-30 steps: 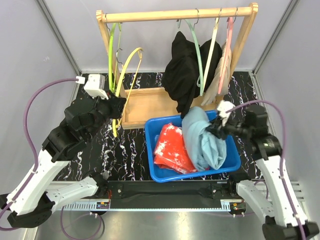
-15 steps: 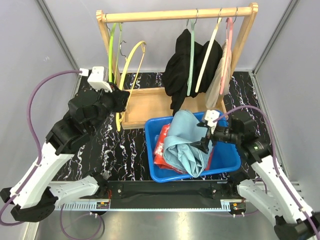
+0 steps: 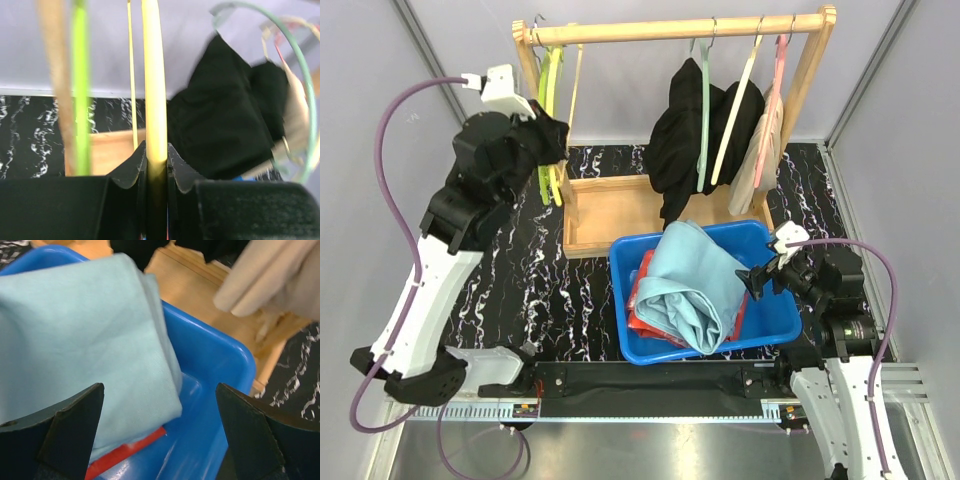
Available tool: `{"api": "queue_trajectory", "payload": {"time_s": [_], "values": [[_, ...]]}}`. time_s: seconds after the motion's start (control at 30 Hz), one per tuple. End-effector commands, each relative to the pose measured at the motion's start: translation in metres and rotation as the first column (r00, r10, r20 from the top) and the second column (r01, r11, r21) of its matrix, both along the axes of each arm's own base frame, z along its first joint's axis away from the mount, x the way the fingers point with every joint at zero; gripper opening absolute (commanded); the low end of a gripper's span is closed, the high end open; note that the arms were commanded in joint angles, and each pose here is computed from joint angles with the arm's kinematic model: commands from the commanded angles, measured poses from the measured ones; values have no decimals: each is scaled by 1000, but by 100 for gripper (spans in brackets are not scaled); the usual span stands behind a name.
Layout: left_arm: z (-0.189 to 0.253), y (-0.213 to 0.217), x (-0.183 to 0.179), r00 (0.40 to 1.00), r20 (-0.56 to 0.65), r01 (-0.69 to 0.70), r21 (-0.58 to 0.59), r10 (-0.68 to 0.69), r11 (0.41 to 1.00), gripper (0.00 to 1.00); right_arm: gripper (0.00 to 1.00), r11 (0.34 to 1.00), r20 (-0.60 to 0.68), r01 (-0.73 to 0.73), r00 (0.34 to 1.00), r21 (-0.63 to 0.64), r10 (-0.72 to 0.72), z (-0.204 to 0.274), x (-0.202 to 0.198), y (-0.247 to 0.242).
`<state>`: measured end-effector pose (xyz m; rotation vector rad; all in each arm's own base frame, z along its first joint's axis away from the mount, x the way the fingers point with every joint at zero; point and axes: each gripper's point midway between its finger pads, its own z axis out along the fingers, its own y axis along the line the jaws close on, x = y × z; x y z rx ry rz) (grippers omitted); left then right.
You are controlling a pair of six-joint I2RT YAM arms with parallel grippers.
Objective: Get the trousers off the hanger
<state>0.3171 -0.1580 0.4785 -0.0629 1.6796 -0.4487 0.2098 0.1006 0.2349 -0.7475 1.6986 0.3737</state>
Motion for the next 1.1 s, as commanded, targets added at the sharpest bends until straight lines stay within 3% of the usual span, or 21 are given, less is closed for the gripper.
{"api": "queue_trajectory", "payload": {"time_s": [0.0, 0.2, 0.47, 0.53, 0.7, 0.73, 0.83, 1.07], "values": [[40, 2, 11, 996, 84, 27, -111, -18, 993, 0, 100, 992, 47, 124, 991, 21, -125, 8, 16, -19], [28, 1, 34, 999, 23, 32, -143, -29, 989, 0, 100, 989, 59, 147, 987, 31, -149, 8, 18, -23], [-4, 5, 24, 997, -66, 20, -135, -29, 991, 1, 100, 986, 62, 160, 985, 36, -162, 8, 19, -25], [-5, 7, 19, 997, -72, 20, -138, -31, 990, 11, 100, 987, 62, 157, 985, 37, -159, 8, 20, -24], [23, 13, -5, 998, -22, 50, -164, -54, 985, 66, 100, 988, 58, 148, 987, 41, -150, 6, 21, -22], [21, 15, -9, 998, -37, 46, -162, -52, 986, 72, 99, 989, 57, 145, 987, 42, -147, 5, 21, -22], [31, 24, -23, 999, -18, 37, -176, -40, 984, 83, 100, 988, 63, 148, 987, 42, -150, 6, 21, -22], [51, 33, -42, 998, 55, 53, -174, -44, 983, 85, 100, 987, 66, 155, 985, 49, -158, 6, 22, -23]]}}
